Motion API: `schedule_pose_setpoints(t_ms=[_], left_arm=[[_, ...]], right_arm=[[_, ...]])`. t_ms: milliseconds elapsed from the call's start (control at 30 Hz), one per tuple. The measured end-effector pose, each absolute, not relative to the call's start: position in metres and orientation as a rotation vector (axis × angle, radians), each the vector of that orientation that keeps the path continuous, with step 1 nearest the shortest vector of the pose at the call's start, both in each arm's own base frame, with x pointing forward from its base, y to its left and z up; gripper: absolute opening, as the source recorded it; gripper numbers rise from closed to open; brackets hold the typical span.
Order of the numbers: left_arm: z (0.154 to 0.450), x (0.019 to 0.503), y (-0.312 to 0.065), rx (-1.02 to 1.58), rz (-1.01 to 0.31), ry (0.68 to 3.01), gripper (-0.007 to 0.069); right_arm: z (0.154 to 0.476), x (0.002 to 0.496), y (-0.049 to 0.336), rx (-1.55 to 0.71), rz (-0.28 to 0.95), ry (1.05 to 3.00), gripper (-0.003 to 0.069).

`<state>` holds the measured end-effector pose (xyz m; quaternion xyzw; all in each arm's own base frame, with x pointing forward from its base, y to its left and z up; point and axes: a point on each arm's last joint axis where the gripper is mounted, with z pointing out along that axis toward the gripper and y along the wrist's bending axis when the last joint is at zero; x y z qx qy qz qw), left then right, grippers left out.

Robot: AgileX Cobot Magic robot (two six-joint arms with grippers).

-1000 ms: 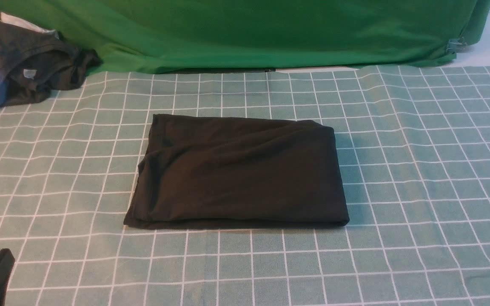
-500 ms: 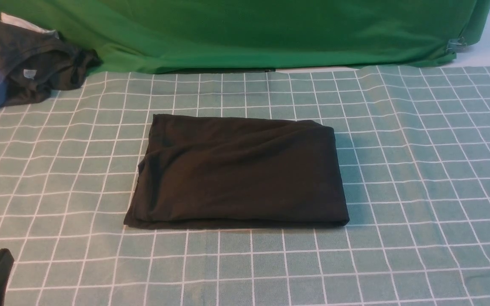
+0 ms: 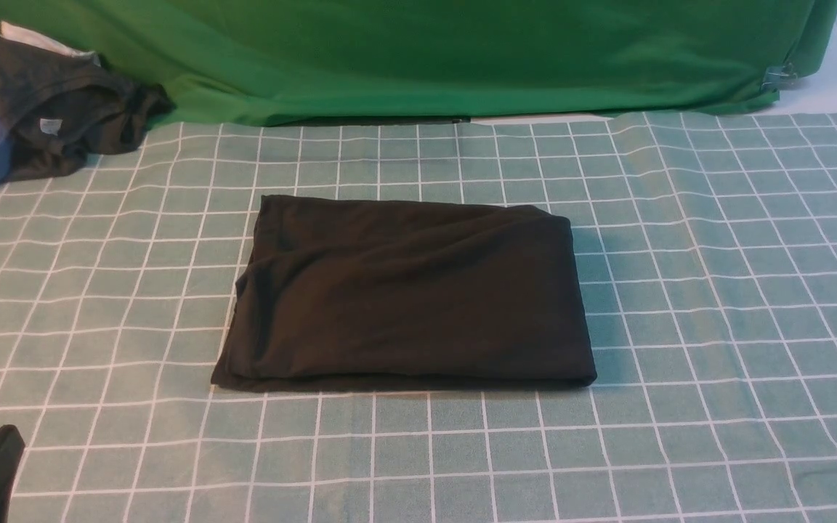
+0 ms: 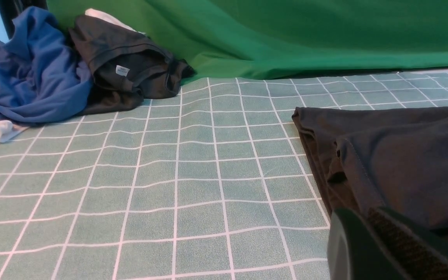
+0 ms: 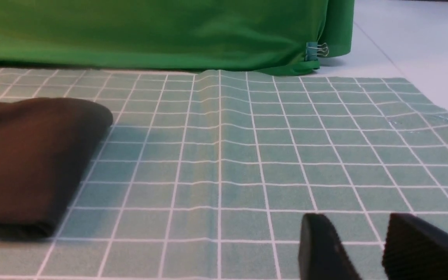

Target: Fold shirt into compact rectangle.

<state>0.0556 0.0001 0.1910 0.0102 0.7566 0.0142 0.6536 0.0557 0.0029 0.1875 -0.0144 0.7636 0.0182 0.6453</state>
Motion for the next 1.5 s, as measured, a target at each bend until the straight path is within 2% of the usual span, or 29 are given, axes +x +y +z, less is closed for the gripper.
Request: schedule_pose_setpoints(t_ms=[1500], left_arm=[[0.1910, 0.0556, 0.0001, 0.023, 0.032, 1.716, 0.0015]], right_arm=[[0.1878, 0.0557, 0.0029, -0.068, 0.012, 1.733, 0.0239]])
